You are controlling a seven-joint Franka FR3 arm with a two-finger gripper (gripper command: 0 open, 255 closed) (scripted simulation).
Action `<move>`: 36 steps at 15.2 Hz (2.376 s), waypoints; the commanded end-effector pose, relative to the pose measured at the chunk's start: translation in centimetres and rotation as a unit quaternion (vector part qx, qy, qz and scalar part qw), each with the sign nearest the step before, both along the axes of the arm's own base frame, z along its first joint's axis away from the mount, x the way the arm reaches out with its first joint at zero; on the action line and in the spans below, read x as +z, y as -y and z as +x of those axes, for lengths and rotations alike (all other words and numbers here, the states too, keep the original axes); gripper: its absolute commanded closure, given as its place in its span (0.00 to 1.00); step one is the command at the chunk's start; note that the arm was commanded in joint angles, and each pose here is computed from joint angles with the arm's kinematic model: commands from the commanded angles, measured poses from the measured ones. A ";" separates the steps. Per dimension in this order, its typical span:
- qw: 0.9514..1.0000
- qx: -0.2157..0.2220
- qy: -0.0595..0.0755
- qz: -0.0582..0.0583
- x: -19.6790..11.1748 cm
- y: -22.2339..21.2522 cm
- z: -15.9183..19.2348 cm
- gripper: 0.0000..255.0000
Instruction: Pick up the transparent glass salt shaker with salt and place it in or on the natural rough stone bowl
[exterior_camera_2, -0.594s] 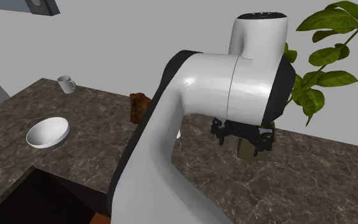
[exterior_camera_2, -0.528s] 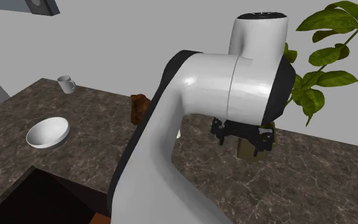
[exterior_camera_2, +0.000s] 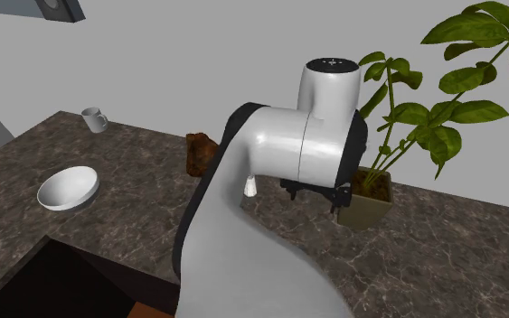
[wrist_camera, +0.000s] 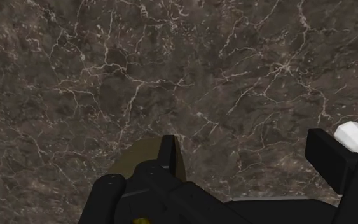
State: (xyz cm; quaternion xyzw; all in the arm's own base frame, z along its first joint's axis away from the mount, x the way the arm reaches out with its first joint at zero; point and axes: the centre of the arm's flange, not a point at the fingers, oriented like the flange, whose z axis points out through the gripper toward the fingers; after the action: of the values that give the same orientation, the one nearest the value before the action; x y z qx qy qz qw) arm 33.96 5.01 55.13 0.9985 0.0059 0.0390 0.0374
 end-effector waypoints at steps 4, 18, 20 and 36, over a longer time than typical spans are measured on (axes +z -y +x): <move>0.999 0.020 0.016 0.022 -4.2 -3.6 2.7 0.00; 0.992 0.077 0.056 0.083 -14.4 -15.0 9.3 0.00; 0.990 0.085 0.062 0.091 -15.7 -16.8 10.2 0.00; 0.987 0.100 0.073 0.107 -21.7 -20.7 12.6 0.00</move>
State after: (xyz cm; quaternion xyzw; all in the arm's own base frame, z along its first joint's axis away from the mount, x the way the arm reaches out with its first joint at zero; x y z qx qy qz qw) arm 46.56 25.70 33.45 0.9858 0.0984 0.1152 -0.0729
